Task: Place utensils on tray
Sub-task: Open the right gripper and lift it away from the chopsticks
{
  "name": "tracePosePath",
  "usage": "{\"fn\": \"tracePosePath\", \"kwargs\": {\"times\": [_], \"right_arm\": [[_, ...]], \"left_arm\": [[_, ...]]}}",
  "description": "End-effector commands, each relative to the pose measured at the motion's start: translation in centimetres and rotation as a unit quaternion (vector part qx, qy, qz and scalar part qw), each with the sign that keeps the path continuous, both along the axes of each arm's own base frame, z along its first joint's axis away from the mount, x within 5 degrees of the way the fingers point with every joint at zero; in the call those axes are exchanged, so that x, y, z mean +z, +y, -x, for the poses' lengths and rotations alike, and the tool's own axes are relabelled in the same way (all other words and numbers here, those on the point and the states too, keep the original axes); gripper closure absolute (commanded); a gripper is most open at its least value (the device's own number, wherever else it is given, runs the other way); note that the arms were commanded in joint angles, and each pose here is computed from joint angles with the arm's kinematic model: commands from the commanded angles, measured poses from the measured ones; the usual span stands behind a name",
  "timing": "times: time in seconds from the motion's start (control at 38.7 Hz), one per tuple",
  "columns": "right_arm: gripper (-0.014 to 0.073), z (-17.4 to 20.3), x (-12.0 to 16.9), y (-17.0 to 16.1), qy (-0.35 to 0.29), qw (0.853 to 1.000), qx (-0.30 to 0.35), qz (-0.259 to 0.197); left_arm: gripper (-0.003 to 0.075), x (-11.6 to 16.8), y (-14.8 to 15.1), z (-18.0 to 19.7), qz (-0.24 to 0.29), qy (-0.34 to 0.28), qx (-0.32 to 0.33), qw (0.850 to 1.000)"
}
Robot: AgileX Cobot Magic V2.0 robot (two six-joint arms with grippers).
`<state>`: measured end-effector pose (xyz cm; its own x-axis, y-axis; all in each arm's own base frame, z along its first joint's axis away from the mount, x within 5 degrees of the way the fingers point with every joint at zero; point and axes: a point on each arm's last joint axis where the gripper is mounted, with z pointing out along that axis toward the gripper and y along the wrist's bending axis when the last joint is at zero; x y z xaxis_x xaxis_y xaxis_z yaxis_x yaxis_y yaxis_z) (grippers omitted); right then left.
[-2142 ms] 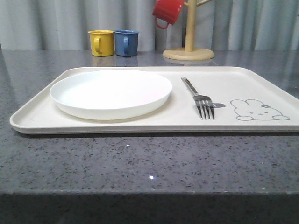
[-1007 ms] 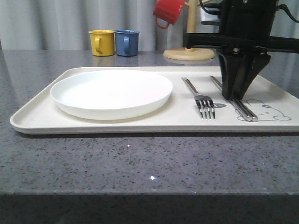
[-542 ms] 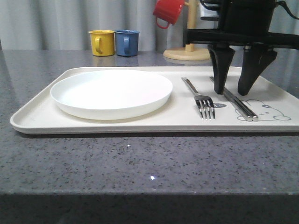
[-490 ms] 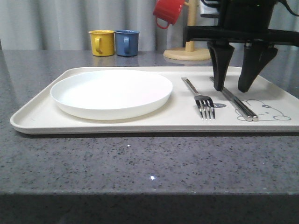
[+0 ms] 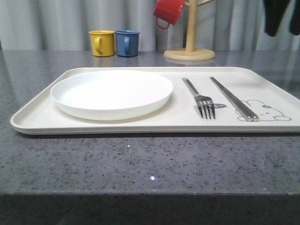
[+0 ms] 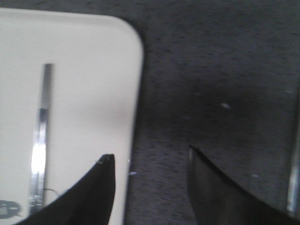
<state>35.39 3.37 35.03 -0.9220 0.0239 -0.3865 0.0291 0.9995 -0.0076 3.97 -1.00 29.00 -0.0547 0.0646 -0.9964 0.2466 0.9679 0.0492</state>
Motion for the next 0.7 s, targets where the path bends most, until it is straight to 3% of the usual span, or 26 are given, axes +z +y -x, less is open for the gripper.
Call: {"fn": "tracePosePath", "kwargs": {"times": [0.0, 0.15, 0.34, 0.67], "right_arm": [[0.0214, 3.0, 2.4, -4.2, 0.015, 0.999, -0.034, 0.033], [0.0214, 3.8, 0.7, -8.6, 0.047, 0.995, -0.083, 0.038], [0.0214, 3.0, -2.4, -11.2, 0.078, 0.992, -0.085, 0.044], [0.0214, 0.2, -7.0, -11.9, 0.118, 0.991, -0.07, 0.008]], "left_arm": [[0.0739, 1.6, 0.0, 0.1, 0.021, -0.047, 0.0, 0.999], [0.0739, 1.6, 0.0, 0.1, 0.021, -0.047, 0.0, 0.999], [0.0739, 1.6, 0.0, 0.1, 0.021, -0.047, 0.0, 0.999], [0.0739, 1.6, 0.0, 0.1, 0.021, -0.047, 0.0, 0.999]]}}
